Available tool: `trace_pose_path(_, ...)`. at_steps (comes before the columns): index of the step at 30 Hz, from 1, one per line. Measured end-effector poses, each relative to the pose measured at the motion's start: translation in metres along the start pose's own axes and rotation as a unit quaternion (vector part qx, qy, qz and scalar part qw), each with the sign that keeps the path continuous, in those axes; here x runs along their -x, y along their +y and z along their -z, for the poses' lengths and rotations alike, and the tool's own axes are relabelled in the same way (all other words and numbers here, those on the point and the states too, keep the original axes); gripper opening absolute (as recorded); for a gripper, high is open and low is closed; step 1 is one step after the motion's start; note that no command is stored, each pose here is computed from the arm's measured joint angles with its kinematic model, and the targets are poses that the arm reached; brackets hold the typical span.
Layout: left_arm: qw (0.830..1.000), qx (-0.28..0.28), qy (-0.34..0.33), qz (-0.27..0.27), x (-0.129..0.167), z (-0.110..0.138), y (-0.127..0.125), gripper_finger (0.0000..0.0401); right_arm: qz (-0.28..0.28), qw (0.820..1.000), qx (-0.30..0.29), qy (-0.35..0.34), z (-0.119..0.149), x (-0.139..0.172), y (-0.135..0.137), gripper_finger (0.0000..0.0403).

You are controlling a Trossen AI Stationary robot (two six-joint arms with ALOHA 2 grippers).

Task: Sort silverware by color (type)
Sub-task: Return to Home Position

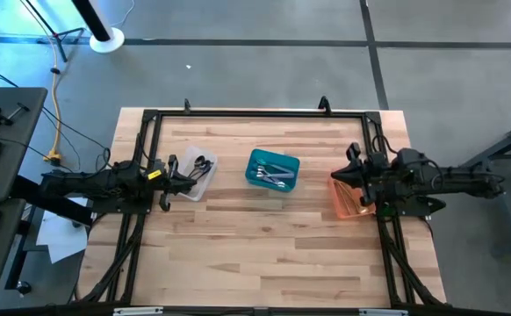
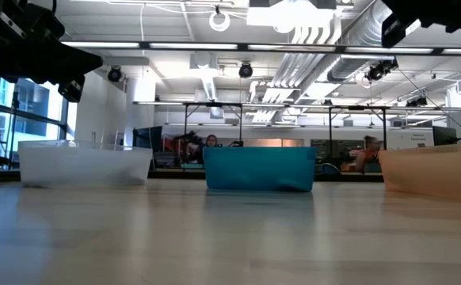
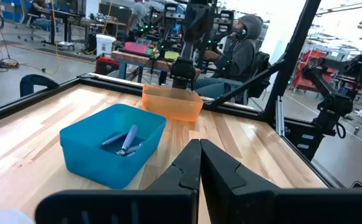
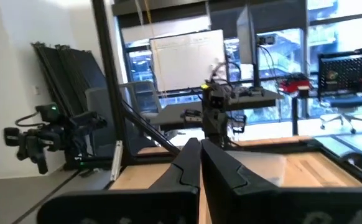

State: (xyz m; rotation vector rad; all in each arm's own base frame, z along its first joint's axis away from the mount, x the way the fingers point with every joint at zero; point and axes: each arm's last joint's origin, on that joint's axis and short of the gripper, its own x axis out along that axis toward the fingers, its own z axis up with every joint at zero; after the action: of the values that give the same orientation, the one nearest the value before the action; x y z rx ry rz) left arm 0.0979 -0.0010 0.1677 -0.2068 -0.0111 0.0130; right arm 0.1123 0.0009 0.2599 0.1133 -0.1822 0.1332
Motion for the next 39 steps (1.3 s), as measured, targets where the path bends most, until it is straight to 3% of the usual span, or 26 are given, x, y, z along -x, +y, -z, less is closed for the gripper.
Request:
trace_pose_path(7, 1.000, 0.000, 0.000, 0.000, 0.000, 0.000, 0.000, 0.0000, 0.019, 1.000, -0.024, -0.005, 0.020, 0.011, -0.002, 0.0000)
trace_pose_path(26, 1.000, 0.000, 0.000, 0.000, 0.000, 0.000, 0.000, 0.0000, 0.021, 0.997, -0.017, -0.078, 0.044, 0.033, -0.003, 0.0000)
trace_pose_path(35, 1.000, 0.000, 0.000, 0.000, 0.000, 0.000, 0.000, 0.0000, 0.021, 0.997, -0.014, -0.070, 0.046, 0.033, -0.003, 0.0000)
trace_pose_path(39, 1.000, 0.000, 0.000, 0.000, 0.000, 0.000, 0.000, 0.0000, 0.019, 0.998, -0.027, -0.052, 0.061, 0.031, -0.005, 0.0000)
